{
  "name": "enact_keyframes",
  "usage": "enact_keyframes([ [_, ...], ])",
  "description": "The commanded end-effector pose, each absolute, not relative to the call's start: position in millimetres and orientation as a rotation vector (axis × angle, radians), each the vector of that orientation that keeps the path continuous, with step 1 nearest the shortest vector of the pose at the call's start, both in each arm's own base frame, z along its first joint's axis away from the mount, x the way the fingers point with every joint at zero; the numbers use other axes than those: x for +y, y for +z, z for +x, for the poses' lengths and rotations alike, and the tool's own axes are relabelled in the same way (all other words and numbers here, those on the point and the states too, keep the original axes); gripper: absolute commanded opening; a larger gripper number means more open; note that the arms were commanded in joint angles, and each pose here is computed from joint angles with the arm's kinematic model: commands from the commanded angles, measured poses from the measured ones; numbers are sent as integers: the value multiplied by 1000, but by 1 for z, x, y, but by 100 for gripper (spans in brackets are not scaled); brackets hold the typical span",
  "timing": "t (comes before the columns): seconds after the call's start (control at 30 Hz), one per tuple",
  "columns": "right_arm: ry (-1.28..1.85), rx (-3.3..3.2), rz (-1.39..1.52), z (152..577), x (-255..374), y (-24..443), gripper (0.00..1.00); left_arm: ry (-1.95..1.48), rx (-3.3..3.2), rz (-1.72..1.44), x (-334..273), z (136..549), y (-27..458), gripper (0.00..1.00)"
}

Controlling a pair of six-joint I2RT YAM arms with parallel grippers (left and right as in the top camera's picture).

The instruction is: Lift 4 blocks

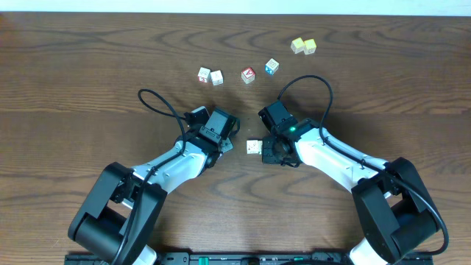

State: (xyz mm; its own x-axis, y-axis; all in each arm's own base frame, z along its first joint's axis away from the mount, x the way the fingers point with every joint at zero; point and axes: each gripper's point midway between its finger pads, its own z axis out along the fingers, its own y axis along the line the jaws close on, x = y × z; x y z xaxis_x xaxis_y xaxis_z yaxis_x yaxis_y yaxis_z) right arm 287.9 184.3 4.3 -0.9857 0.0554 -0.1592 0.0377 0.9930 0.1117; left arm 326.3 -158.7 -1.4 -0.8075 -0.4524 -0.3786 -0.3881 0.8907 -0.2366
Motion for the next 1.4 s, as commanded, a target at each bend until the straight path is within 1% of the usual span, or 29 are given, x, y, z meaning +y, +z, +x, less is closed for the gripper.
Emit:
enact_keyframes([
  [0.0,146,2953,43,288,184,7,1,-134,2643,-651,-146,320,-12,11],
  [0.43,152,2953,42,288,184,8,1,-134,2643,-651,-146,320,-12,11],
  [0.5,151,2953,42,288,184,8,1,-134,2644,-651,-146,320,-12,8],
  [0.63,157,2959,40,287,185,9,1,-134,2643,-651,-146,320,-12,7],
  [0.9,208,2950,-3,282,187,29,1,-133,2644,-650,-146,320,-12,8],
  [1.1,229,2956,-5,269,182,50,1,-134,2643,-651,-146,320,-12,7],
  [1.37,231,3012,-8,255,179,50,1,-127,2625,-651,-142,319,2,7],
])
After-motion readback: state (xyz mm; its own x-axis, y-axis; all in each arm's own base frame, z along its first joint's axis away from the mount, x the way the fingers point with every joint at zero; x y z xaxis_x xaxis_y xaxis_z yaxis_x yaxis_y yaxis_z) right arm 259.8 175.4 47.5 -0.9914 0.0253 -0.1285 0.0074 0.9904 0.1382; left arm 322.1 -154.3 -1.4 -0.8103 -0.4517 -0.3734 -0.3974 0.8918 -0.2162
